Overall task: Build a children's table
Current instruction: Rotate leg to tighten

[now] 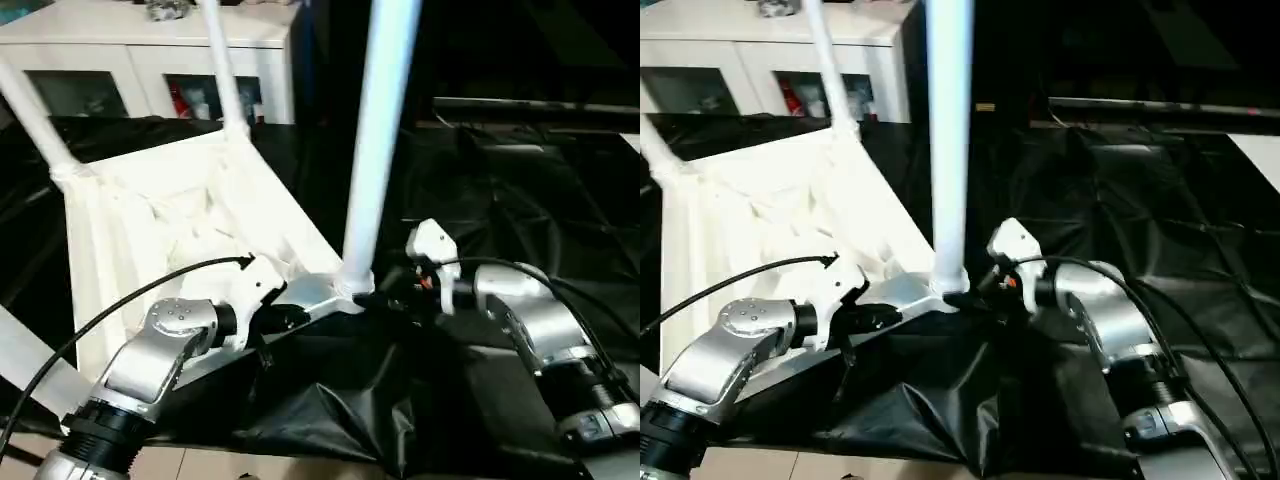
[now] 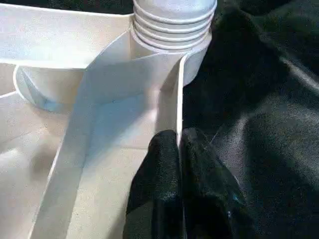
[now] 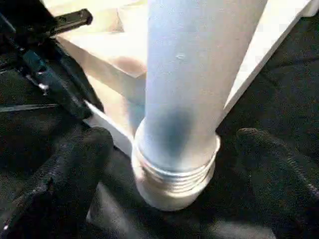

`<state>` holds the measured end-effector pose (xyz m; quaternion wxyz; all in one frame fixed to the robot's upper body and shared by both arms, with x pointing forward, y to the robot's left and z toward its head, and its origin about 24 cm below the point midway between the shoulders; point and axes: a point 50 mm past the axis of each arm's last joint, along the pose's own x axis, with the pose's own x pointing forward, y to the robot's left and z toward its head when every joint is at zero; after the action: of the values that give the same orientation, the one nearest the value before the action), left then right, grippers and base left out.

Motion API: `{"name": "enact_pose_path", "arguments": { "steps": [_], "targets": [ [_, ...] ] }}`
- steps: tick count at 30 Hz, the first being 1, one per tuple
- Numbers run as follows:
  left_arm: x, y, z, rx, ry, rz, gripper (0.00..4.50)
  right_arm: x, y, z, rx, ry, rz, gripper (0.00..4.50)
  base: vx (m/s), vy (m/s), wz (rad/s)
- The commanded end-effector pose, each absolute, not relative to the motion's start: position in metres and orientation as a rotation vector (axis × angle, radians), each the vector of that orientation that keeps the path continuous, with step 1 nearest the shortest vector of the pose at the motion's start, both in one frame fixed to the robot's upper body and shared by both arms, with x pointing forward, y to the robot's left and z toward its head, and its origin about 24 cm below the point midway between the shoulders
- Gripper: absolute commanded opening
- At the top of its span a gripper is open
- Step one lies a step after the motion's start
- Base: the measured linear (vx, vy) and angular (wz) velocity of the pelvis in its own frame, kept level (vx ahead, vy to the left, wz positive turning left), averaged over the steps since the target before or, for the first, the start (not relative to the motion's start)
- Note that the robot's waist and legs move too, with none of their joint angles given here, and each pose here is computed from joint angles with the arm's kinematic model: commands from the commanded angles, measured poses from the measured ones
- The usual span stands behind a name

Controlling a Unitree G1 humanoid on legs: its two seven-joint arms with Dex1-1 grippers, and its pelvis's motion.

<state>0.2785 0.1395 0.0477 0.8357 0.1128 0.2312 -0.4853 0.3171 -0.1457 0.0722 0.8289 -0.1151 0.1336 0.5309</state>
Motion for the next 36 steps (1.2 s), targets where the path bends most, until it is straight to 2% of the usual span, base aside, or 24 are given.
{"name": "enact_pose_path", "arguments": {
  "steps": [1, 9, 12, 14, 16, 24, 25, 29, 34, 35, 36],
  "targets": [
    [0.269, 0.143, 0.031, 0.228, 0.587, -1.035, 0.00, 0.320, -0.147, 0.074, -0.258, 0.272, 1.109, 4.40, 0.000, 0.000, 0.00],
    [0.270, 0.142, 0.031, 0.230, 0.582, -1.045, 0.00, 0.326, -0.139, 0.064, -0.272, 0.309, 1.078, 4.40, 0.000, 0.000, 0.00],
    [0.269, 0.142, 0.031, 0.233, 0.585, -1.046, 0.00, 0.329, -0.135, 0.064, -0.264, 0.291, 1.066, 4.07, 0.000, 0.000, 0.00],
    [0.269, 0.142, 0.031, 0.233, 0.586, -1.046, 0.00, 0.332, -0.132, 0.065, -0.243, 0.266, 1.049, 4.02, 0.000, 0.000, 0.00],
    [0.269, 0.143, 0.031, 0.234, 0.588, -1.045, 0.00, 0.332, -0.130, 0.065, -0.239, 0.262, 1.056, 3.68, 0.000, 0.000, 0.00],
    [0.269, 0.146, 0.030, 0.236, 0.593, -1.037, 0.00, 0.333, -0.128, 0.061, -0.248, 0.271, 1.071, 3.14, 0.000, 0.000, 0.00],
    [0.268, 0.147, 0.029, 0.237, 0.594, -1.036, 0.00, 0.333, -0.128, 0.060, -0.249, 0.270, 1.072, 2.90, 0.000, 0.000, 0.00],
    [0.268, 0.148, 0.029, 0.238, 0.599, -1.032, 0.00, 0.333, -0.127, 0.059, -0.242, 0.270, 1.069, 2.78, 0.000, 0.000, 0.00],
    [0.275, 0.146, 0.027, 0.238, 0.600, -0.966, 0.00, 0.336, -0.125, 0.047, -0.206, 0.290, 0.949, 2.75, 0.000, 0.000, 0.00],
    [0.285, 0.140, 0.025, 0.250, 0.596, -0.892, 0.00, 0.339, -0.120, 0.038, -0.142, 0.307, 0.794, 2.75, 0.000, 0.000, 0.00],
    [0.290, 0.136, 0.024, 0.249, 0.594, -0.866, 0.00, 0.340, -0.118, 0.034, -0.108, 0.321, 0.735, 2.75, 0.000, 0.000, 0.00]
  ]
}}
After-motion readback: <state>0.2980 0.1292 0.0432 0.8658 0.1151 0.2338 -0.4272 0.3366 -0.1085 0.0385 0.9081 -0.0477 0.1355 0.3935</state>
